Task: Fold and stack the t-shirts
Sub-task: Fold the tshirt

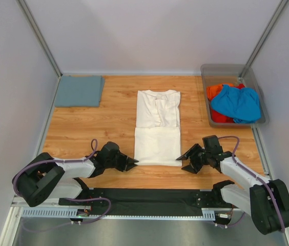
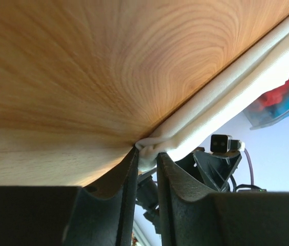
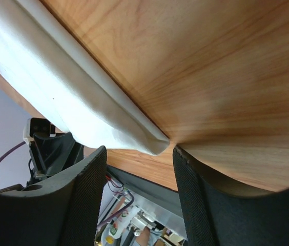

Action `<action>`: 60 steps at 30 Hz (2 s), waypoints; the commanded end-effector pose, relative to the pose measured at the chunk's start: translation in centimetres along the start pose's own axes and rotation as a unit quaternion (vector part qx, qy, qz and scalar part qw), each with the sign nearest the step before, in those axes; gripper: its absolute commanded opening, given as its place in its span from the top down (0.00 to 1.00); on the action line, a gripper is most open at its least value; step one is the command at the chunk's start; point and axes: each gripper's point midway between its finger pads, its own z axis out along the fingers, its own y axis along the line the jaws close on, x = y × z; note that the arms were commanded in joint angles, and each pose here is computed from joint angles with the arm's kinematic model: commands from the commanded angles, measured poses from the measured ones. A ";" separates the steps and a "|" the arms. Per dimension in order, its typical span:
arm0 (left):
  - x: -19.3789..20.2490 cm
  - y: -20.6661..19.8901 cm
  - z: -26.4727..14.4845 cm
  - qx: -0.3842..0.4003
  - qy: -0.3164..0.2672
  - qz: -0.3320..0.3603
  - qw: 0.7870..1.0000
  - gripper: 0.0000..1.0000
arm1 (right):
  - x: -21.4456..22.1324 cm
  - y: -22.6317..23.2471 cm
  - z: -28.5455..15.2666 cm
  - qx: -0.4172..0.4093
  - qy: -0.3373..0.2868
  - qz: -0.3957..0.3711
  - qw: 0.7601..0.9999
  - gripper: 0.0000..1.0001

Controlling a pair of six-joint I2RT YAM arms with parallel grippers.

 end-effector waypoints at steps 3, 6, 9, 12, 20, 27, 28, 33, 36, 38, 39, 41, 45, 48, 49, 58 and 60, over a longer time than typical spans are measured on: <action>-2.8 4.2 0.6 -0.063 -0.062 -0.004 0.996 0.74 | -0.6 -2.6 1.1 0.044 -0.022 0.038 0.998 0.43; -3.0 4.4 0.6 -0.065 -0.064 -0.004 0.996 0.73 | -0.9 -2.9 1.2 0.054 -0.030 0.037 0.997 0.44; -3.0 4.3 0.7 -0.063 -0.064 -0.003 0.996 0.66 | -1.2 -3.3 1.2 0.065 -0.039 0.037 0.996 0.45; -3.0 4.2 0.7 -0.066 -0.063 -0.005 0.996 0.62 | -1.4 -3.8 1.2 0.076 -0.043 0.037 0.995 0.46; -3.3 5.2 0.3 -0.098 -0.070 0.000 0.993 0.62 | -1.8 -4.1 1.5 0.097 -0.046 0.025 0.994 0.55; -3.0 5.0 0.0 -0.113 -0.066 0.004 0.991 0.53 | -2.0 -4.0 1.5 0.102 -0.045 0.019 0.994 0.55; -3.1 5.5 -0.2 -0.125 -0.070 0.003 0.990 0.53 | -2.0 -3.9 1.5 0.102 -0.046 0.018 0.994 0.55; -3.3 5.7 -1.0 -0.137 -0.082 -0.004 0.987 0.53 | -2.1 -4.0 1.5 0.107 -0.046 0.017 0.993 0.55; -3.6 5.8 -0.9 -0.134 -0.086 -0.009 0.987 0.53 | -2.1 -4.3 1.8 0.112 -0.044 0.024 0.993 0.55; -3.6 5.8 -0.5 -0.138 -0.083 -0.006 0.987 0.53 | -2.1 -4.5 2.0 0.115 -0.042 0.027 0.992 0.55; -3.4 5.9 -0.3 -0.142 -0.076 -0.005 0.987 0.53 | -2.1 -4.5 2.1 0.117 -0.041 0.029 0.992 0.55; -3.2 5.8 0.2 -0.144 -0.069 -0.001 0.987 0.54 | -2.0 -4.5 2.2 0.118 -0.037 0.030 0.992 0.55; -3.2 6.1 0.5 -0.151 -0.066 -0.002 0.986 0.54 | -1.9 -4.8 2.1 0.123 -0.034 0.032 0.991 0.55; -3.6 6.3 0.3 -0.152 -0.072 -0.007 0.986 0.55 | -1.8 -5.2 1.9 0.127 -0.037 0.030 0.991 0.55; -3.7 6.1 0.3 -0.148 -0.074 -0.008 0.986 0.57 | -1.9 -5.3 1.9 0.128 -0.039 0.031 0.990 0.56; -4.2 5.2 0.4 -0.143 -0.065 0.033 0.987 1.00 | -1.8 -4.8 2.8 0.123 -0.010 -0.005 0.992 1.00; -4.1 5.2 0.3 -0.147 -0.056 0.053 0.986 1.00 | -1.8 -4.5 3.0 0.123 0.006 -0.036 0.992 1.00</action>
